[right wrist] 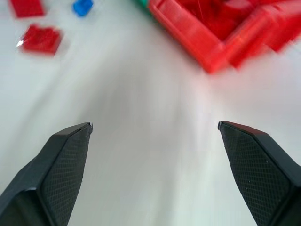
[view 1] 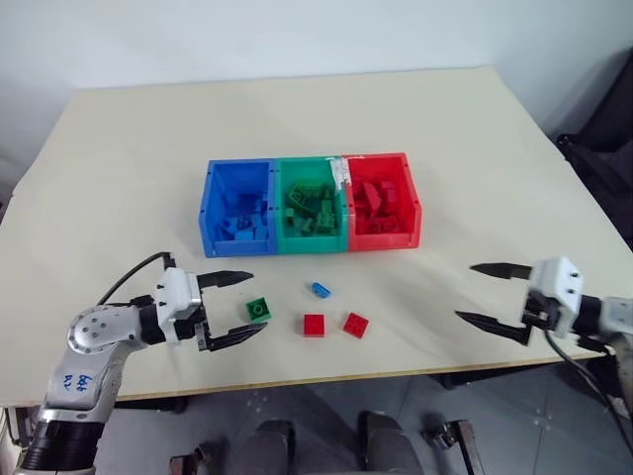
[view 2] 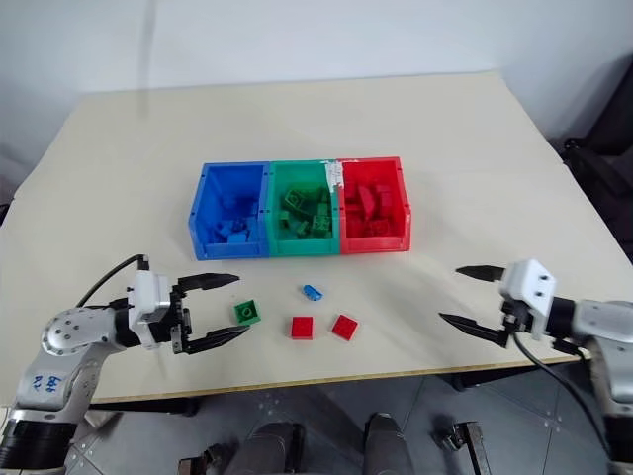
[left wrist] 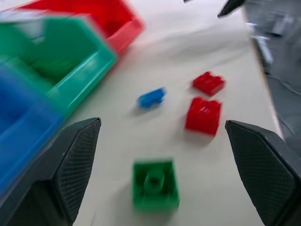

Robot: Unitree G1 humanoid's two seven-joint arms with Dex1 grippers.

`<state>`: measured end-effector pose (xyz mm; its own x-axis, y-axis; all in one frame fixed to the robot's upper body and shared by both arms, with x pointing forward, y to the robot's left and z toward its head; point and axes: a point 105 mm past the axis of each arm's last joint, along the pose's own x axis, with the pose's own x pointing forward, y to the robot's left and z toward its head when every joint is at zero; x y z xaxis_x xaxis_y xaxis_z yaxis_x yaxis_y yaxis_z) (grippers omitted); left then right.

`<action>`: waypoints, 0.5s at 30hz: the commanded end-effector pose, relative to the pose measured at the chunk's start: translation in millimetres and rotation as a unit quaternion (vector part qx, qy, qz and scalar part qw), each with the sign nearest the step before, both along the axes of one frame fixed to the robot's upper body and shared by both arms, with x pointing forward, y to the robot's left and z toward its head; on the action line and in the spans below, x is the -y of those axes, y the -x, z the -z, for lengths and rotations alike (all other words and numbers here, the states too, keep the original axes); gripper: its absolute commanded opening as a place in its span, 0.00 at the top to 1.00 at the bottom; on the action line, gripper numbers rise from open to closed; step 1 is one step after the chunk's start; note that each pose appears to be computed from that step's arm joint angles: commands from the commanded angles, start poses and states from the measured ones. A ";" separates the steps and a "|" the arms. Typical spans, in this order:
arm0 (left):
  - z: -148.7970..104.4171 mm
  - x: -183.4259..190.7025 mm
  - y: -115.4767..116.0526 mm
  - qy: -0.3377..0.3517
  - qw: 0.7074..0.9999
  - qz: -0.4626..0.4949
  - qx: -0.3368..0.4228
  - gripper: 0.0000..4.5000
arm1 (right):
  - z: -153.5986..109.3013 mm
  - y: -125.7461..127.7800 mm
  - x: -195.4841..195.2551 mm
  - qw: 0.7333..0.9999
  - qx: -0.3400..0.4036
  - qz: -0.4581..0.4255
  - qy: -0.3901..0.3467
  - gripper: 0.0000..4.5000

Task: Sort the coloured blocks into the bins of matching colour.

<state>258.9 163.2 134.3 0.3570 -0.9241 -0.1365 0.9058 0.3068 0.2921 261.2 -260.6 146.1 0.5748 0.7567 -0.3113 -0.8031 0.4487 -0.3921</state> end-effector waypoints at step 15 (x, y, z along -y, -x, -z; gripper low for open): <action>4.5 -29.7 27.7 -0.020 0.999 -0.040 0.005 0.00 | 23.0 6.7 -148.0 0.982 -0.137 -0.126 -0.016 0.01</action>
